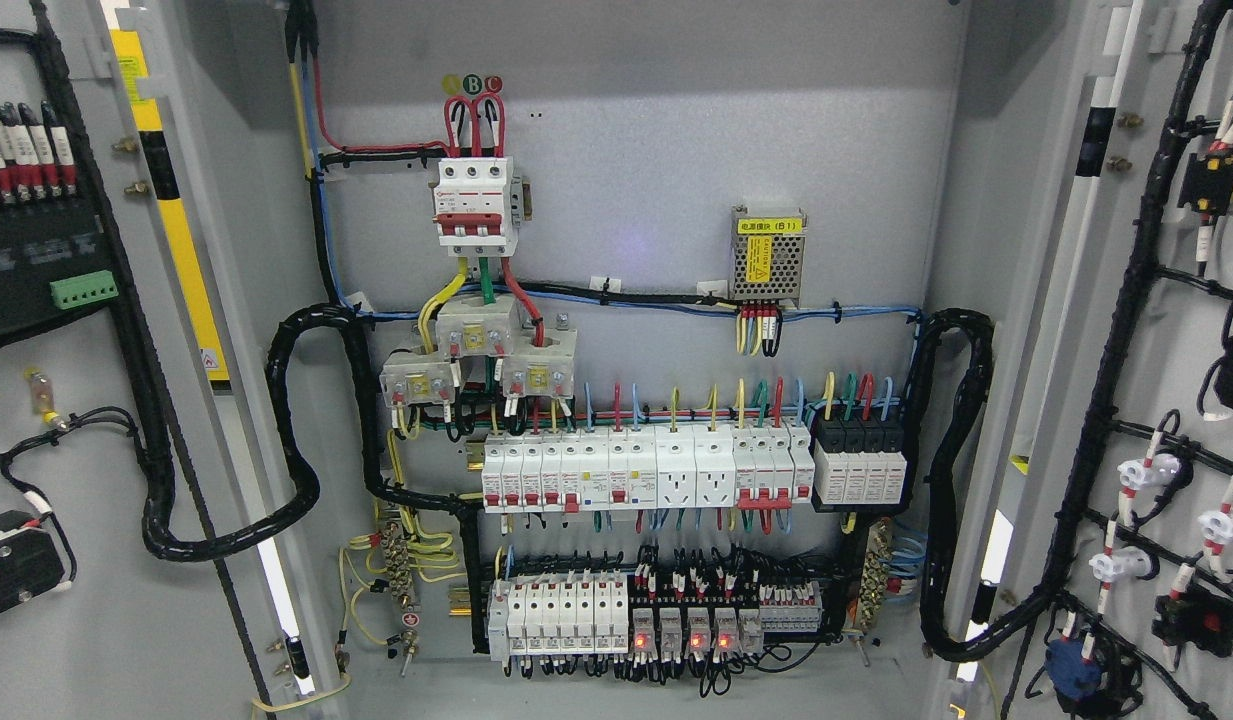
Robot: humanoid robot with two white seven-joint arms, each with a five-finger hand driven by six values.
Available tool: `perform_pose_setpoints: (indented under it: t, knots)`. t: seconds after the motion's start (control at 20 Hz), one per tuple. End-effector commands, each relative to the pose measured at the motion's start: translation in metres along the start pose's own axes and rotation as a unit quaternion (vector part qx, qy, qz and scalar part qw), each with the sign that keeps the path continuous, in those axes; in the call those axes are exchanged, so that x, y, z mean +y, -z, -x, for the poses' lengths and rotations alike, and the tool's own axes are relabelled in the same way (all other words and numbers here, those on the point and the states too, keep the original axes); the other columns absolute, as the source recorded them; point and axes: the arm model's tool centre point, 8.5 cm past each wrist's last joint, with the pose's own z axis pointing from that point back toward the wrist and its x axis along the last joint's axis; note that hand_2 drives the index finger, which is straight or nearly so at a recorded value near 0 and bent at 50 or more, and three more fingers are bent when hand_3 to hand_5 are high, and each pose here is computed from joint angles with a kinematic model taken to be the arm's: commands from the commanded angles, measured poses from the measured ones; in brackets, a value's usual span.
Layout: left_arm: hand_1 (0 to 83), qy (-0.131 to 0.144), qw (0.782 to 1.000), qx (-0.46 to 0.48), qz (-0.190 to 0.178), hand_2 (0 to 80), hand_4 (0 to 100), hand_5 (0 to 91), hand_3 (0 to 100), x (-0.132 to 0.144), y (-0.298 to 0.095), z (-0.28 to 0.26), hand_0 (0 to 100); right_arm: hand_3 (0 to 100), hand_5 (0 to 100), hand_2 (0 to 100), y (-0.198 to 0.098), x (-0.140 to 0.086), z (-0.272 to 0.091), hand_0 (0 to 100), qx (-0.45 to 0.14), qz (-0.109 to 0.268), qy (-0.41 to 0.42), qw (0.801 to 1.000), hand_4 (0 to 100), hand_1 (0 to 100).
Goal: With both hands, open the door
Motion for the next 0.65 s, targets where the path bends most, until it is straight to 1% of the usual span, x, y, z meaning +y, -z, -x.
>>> perform_pose_setpoints:
  t: [0.0, 0.6]
  knots:
    - [0.0, 0.010, 0.998, 0.060, 0.003, 0.0, 0, 0.0, 0, -0.0007, -0.0084, 0.0351, 0, 0, 0, 0, -0.0001, 0.0190, 0.0313, 22, 0.055, -0.008, 0.005, 0.998, 0, 1]
    - [0.0, 0.008, 0.998, 0.055, 0.008, 0.0, 0, 0.0, 0, -0.0049, -0.0061, 0.0290, 0, 0, 0, 0, 0.0002, 0.0181, 0.0284, 22, 0.051, -0.008, 0.019, 0.998, 0, 1]
